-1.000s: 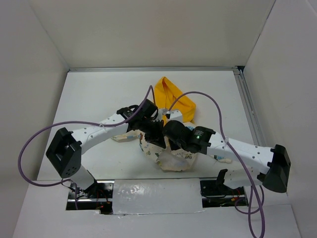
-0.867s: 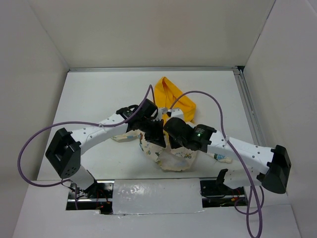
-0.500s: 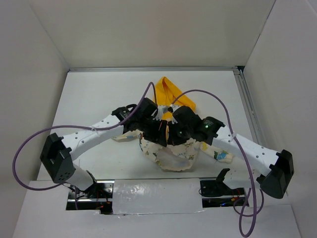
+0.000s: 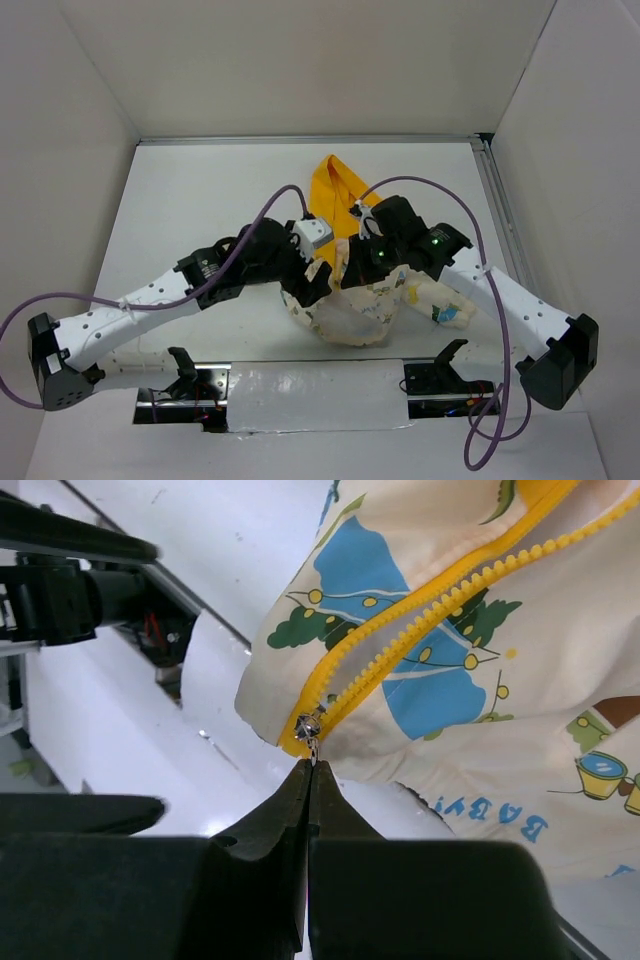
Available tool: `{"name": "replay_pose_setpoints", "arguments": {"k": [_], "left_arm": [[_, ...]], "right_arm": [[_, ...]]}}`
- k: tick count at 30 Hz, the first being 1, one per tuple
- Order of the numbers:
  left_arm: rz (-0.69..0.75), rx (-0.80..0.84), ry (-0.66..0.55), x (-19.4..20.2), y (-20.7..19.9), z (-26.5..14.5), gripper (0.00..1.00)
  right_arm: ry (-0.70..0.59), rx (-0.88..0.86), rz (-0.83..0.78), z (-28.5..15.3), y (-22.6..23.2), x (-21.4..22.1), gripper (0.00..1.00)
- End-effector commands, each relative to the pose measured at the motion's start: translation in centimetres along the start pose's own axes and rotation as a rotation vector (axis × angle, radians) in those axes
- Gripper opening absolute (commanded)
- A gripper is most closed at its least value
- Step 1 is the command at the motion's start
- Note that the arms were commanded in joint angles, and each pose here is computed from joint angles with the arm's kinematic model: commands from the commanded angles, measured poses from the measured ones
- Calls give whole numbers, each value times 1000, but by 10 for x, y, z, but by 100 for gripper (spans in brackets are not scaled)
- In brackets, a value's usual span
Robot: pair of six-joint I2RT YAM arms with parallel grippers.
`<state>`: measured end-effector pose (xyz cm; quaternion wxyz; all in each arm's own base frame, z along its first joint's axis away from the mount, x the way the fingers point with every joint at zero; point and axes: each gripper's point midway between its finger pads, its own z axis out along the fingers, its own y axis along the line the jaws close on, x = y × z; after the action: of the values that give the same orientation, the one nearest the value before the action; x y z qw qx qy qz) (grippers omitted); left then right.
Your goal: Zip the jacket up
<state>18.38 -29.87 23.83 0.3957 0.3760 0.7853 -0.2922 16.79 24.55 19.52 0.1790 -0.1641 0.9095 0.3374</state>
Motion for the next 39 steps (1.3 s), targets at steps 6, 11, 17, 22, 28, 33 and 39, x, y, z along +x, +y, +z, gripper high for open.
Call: {"name": "replay_pose_setpoints", "arguments": {"k": [6, 11, 17, 22, 28, 33, 39], "left_arm": [[270, -62, -61, 0, 1, 29, 99], [295, -103, -108, -8, 1, 31, 99], [377, -155, -159, -15, 6, 36, 96], [396, -191, -166, -18, 12, 34, 88], [425, -152, -182, -22, 4, 31, 62], [436, -98, -203, -25, -8, 32, 42], [454, -74, -254, -33, -13, 25, 0]], "right_arm": [[-8, -190, 26, -30, 29, -17, 0], [-10, -213, 56, -34, 27, -26, 0], [2, -273, 72, -34, 33, -28, 0], [-3, -315, 95, -39, 32, -33, 0], [4, -341, 101, -39, 33, -37, 0], [-8, -343, 98, -37, 33, -42, 0], [-167, -61, 91, -26, -3, -73, 0]]}}
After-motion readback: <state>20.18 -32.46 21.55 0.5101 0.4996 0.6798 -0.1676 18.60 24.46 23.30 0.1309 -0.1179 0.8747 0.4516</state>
